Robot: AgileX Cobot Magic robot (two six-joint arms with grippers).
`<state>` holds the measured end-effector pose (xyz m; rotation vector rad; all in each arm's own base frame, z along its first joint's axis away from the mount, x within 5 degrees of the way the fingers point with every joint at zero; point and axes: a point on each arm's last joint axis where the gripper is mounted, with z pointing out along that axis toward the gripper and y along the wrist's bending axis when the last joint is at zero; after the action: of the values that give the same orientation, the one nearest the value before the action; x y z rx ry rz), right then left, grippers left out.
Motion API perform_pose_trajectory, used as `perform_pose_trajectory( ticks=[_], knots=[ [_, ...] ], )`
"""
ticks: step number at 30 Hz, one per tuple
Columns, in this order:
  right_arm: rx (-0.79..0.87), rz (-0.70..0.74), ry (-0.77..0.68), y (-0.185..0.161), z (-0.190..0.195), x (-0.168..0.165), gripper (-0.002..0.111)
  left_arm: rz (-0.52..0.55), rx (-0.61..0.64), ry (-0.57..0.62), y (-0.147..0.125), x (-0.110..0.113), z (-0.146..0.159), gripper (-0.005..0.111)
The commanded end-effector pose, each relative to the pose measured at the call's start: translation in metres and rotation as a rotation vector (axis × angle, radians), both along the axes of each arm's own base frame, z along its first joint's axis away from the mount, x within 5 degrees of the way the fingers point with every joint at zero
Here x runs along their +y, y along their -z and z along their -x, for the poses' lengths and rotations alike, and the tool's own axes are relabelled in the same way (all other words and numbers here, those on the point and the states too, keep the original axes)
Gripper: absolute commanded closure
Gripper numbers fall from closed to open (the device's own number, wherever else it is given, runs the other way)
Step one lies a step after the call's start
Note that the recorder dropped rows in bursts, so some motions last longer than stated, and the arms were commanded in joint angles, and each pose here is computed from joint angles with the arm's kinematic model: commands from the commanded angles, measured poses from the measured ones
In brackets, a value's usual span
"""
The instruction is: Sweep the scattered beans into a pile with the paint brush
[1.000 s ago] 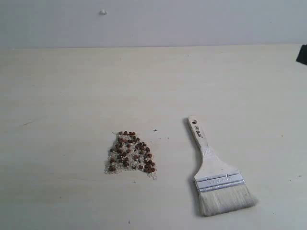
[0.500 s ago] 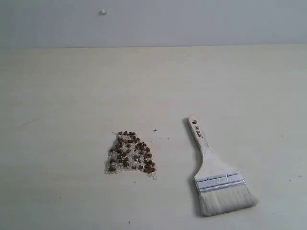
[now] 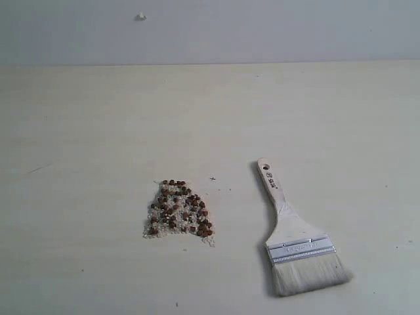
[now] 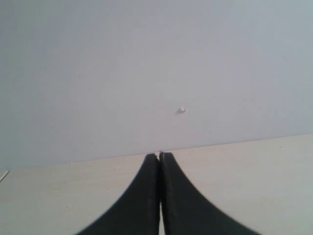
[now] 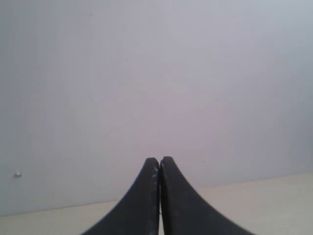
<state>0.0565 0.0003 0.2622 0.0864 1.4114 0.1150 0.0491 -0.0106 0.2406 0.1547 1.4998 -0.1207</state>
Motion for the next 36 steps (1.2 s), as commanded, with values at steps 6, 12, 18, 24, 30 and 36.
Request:
perform_pose_trajectory(
  ticks=[6,12,18,24,30,36],
  knots=[
    [0.018,0.092,0.022,0.025,0.001,-0.001,0.108,0.006,0.001,0.008,0.001,0.0,0.0,0.107],
    [0.082,0.117,0.008,0.05,0.0,0.001,0.108,0.006,0.001,0.008,0.001,0.0,0.0,0.107],
    [0.232,0.194,-0.021,0.064,0.0,0.003,0.108,0.006,0.001,0.008,0.001,0.0,0.0,0.107],
    [0.322,0.082,0.024,0.072,0.001,-0.002,0.108,0.006,0.001,0.008,0.001,0.0,0.0,0.107],
    [0.347,0.067,0.028,0.074,0.002,-0.002,0.108,0.006,0.001,0.008,0.001,0.0,0.0,0.107],
    [0.347,0.067,0.028,0.074,0.002,-0.002,0.108,0.006,0.001,0.008,0.001,0.0,0.0,0.107]
  ],
)
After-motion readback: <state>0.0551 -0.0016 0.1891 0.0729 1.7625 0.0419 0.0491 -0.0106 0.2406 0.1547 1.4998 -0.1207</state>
